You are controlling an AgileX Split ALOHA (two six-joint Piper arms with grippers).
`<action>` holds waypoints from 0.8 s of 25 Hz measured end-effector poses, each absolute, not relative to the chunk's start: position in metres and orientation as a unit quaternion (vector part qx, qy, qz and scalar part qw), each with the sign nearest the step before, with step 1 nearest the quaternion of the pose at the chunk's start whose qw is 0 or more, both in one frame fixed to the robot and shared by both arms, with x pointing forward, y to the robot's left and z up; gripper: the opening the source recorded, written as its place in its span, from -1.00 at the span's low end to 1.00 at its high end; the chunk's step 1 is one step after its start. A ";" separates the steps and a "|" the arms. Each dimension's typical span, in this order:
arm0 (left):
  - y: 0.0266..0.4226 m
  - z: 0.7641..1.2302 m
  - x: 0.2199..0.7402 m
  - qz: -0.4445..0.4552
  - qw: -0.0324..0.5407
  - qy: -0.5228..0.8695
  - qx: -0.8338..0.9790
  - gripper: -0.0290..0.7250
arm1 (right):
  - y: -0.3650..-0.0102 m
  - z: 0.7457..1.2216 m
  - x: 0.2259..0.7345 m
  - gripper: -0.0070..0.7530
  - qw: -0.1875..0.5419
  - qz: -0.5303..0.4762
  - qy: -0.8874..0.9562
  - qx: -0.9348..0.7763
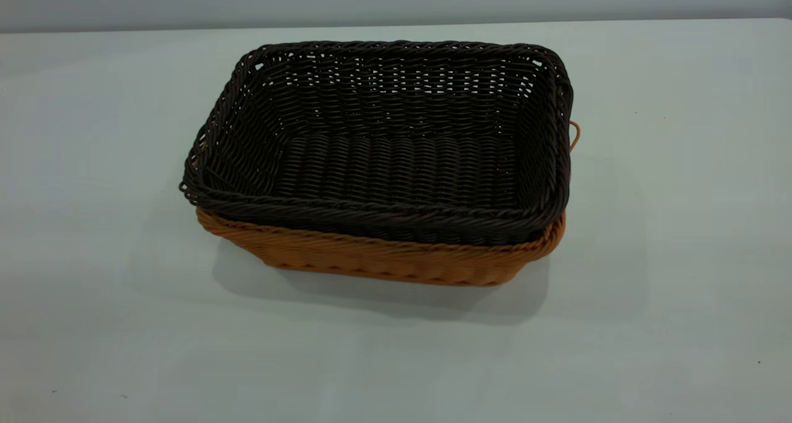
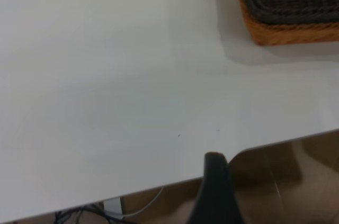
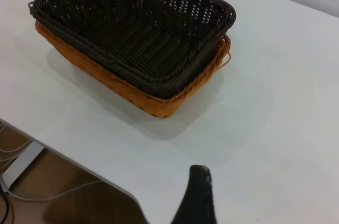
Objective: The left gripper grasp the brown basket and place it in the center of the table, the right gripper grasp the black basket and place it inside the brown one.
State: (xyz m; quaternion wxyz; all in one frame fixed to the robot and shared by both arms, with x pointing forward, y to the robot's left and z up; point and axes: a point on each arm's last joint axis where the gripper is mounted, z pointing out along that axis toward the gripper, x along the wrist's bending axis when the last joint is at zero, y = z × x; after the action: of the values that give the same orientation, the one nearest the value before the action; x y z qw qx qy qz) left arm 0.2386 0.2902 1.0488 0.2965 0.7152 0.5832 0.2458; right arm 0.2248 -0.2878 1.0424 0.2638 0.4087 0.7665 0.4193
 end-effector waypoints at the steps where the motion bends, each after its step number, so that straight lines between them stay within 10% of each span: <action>1: 0.290 1.046 0.239 0.245 0.296 0.584 0.715 0.45 | -0.288 1.043 0.225 0.52 0.264 0.420 0.766 0.409; 20: 0.291 1.036 0.243 0.247 0.289 0.586 0.715 0.45 | -0.288 1.043 0.225 0.52 0.264 0.421 0.765 0.409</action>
State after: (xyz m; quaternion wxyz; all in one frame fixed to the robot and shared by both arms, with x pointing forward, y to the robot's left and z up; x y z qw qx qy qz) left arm 0.2429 0.2913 1.0362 0.2892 0.7153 0.5864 0.2467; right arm 0.2250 -0.2877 1.0428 0.2644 0.4088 0.7653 0.4210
